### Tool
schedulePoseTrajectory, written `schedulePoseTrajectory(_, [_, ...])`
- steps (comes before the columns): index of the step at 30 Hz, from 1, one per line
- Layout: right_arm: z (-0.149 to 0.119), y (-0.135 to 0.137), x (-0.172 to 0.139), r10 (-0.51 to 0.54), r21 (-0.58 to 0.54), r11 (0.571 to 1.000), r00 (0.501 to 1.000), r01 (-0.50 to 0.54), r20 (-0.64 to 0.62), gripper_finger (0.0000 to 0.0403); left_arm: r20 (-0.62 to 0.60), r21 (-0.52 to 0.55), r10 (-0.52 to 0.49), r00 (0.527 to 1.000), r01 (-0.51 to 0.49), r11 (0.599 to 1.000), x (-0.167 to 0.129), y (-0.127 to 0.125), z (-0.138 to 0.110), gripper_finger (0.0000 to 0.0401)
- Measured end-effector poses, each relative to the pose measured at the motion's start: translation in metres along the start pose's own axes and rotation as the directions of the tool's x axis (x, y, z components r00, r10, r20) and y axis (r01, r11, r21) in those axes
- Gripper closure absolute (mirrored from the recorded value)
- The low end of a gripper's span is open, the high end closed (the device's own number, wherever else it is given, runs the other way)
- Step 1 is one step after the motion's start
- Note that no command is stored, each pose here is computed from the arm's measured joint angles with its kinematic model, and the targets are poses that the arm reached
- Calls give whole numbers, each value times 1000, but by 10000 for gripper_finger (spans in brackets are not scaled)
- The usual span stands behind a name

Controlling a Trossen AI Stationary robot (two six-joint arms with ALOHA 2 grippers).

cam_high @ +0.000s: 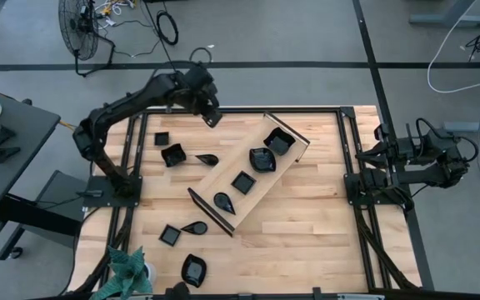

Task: Pick & Place Mini shaped plates
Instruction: Stack the black teardrop shaped plate on top of the black teardrop shaped plate on the shelf

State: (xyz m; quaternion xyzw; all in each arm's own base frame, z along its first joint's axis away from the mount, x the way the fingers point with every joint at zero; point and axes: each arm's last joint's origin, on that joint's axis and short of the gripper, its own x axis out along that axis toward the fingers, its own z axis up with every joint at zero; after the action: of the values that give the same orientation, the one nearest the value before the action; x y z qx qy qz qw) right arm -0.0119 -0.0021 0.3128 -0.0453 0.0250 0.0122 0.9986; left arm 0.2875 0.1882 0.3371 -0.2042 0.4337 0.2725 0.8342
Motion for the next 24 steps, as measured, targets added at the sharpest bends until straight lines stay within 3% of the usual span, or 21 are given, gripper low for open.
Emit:
schedulePoseTrajectory(6, [0, 0, 0, 0, 0, 1000, 1000, 0, 0, 392, -64, 103, 25, 998, -18, 994, -1, 20, -4, 234])
schedulePoseTrajectory(11, [0, 0, 0, 0, 0, 1000, 1000, 0, 0, 392, -144, 190, -84, 986, 111, 975, 3, 26, -9, 234])
schedulePoseTrajectory(24, [0, 0, 0, 0, 0, 1000, 1000, 0, 0, 392, -354, 129, -126, 927, 181, 975, 40, 42, -21, 234])
